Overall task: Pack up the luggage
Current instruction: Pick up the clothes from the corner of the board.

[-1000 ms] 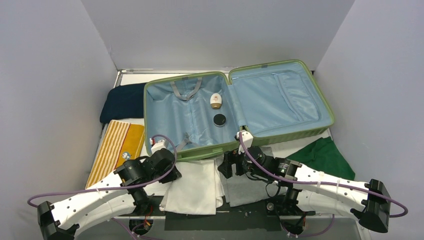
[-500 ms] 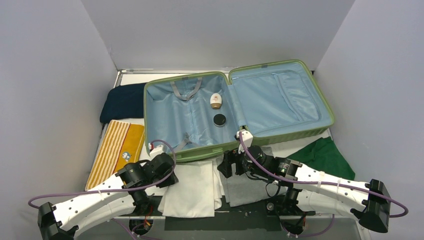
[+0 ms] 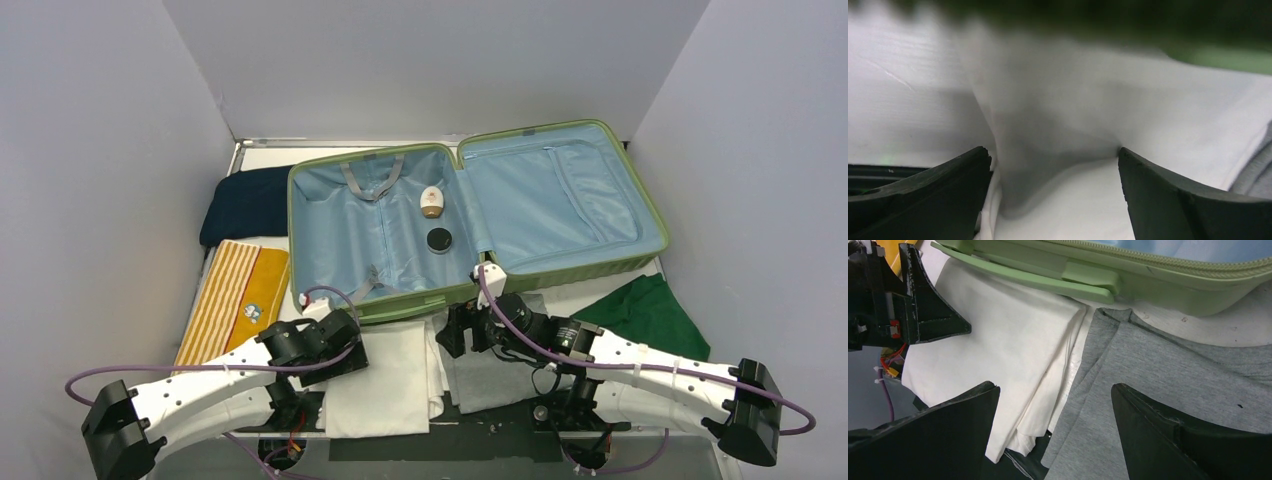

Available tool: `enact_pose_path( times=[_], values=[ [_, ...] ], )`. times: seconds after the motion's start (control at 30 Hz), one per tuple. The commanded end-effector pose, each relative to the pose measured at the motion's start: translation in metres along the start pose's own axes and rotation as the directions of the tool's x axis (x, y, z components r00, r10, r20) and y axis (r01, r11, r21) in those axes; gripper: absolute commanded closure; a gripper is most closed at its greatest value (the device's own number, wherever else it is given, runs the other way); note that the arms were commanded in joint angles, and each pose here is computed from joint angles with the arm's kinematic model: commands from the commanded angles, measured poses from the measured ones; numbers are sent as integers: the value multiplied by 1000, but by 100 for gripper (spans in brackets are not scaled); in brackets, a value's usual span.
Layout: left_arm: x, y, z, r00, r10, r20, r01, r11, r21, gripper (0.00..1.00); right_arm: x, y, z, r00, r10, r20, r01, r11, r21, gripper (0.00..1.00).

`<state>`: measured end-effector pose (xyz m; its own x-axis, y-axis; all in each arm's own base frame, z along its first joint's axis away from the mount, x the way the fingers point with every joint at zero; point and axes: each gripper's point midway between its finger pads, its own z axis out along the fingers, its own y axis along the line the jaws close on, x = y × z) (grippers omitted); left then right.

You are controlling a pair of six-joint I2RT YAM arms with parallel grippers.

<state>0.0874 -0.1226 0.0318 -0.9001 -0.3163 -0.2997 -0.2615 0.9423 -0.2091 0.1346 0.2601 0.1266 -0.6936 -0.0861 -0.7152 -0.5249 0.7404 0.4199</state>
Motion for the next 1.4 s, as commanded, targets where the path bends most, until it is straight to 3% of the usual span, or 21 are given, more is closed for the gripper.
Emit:
enact_pose_path(
  times=[0.0, 0.17, 0.4, 0.6, 1.07, 1.37],
  values=[
    [22, 4, 13, 996, -18, -91, 17, 1000, -11, 3, -6, 7, -3, 999, 14, 46, -12, 999, -41, 15],
    [41, -4, 27, 986, -14, -169, 24, 998, 62, 7, -4, 4, -4, 999, 23, 48, -21, 999, -35, 16],
    [44, -25, 30, 985, -8, -170, 41, 980, 194, 51, -2, 3, -5, 999, 18, 37, -17, 1000, -26, 15],
    [36, -35, 16, 990, 10, -142, 27, 966, 256, 100, -5, 6, -3, 999, 10, 32, -9, 1000, -28, 15],
    [-9, -73, -78, 997, 65, -31, -48, 927, 372, 100, -52, 45, -32, 988, -130, 88, 141, 981, -136, 15],
    [-24, -85, -107, 997, 76, 12, -74, 910, 408, 100, -66, 59, -43, 981, -153, 118, 173, 968, -184, 15]
  ],
)
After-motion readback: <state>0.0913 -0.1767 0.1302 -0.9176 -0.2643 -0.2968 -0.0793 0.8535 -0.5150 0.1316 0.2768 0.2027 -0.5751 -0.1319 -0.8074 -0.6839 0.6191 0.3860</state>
